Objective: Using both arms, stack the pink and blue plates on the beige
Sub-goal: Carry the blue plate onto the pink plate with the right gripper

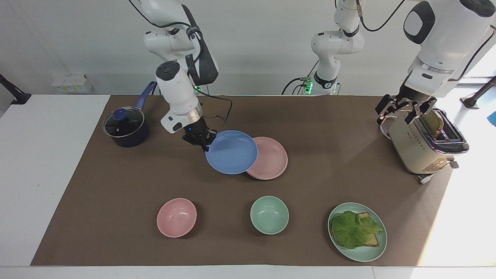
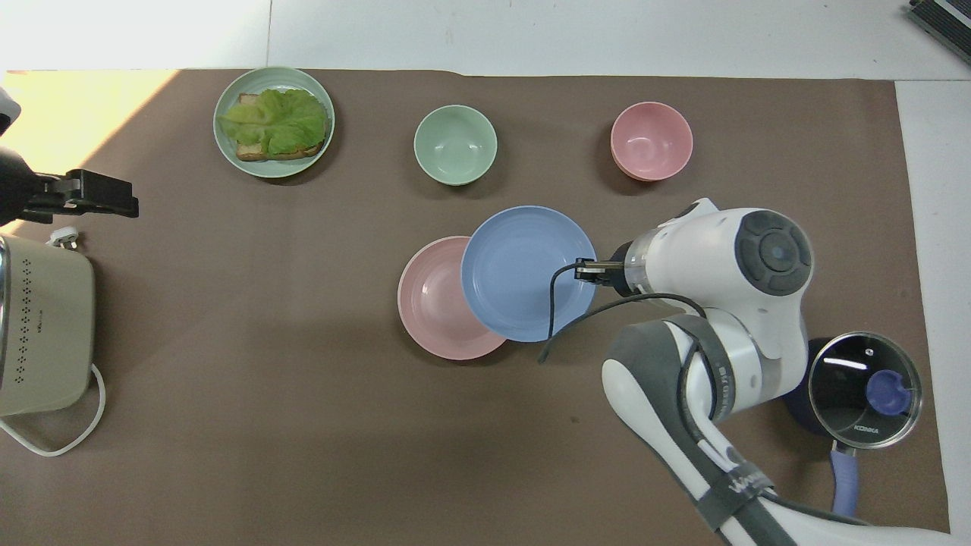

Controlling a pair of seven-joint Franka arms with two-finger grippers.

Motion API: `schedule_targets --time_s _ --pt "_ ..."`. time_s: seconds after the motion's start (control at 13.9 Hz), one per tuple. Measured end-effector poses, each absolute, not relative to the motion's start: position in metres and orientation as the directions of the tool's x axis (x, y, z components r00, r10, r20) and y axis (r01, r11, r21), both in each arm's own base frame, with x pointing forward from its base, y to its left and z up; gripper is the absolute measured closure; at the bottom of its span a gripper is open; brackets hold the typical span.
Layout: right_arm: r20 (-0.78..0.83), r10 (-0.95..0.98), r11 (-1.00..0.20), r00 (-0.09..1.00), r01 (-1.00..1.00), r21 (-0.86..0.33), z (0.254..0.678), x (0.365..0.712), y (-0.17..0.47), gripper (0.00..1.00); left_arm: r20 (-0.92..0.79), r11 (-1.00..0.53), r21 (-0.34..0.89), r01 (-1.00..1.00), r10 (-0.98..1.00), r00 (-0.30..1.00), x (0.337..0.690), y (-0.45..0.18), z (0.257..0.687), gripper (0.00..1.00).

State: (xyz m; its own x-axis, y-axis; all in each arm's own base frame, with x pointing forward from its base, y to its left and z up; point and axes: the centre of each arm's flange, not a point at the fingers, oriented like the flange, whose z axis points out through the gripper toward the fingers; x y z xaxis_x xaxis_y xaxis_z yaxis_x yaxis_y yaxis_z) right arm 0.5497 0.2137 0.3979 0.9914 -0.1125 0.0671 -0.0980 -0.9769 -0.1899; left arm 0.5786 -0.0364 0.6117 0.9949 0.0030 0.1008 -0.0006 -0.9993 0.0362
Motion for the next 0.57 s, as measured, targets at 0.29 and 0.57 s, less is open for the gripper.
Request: schedule_targets --time_s 0.29,0.57 --pt "0.040 -0.135 -0.977 0.990 -0.126 -0.170 0.372 0.543 0.273 0.96 0.101 -0.999 0.036 -0.001 0.003 0.995 0.579 -0.036 0.612 0.00" --pt "0.044 -0.130 -0.981 0.991 -0.122 -0.153 0.346 0.539 0.298 0.96 0.101 -0.999 0.036 -0.001 0.003 0.995 0.579 -0.036 0.612 0.00"
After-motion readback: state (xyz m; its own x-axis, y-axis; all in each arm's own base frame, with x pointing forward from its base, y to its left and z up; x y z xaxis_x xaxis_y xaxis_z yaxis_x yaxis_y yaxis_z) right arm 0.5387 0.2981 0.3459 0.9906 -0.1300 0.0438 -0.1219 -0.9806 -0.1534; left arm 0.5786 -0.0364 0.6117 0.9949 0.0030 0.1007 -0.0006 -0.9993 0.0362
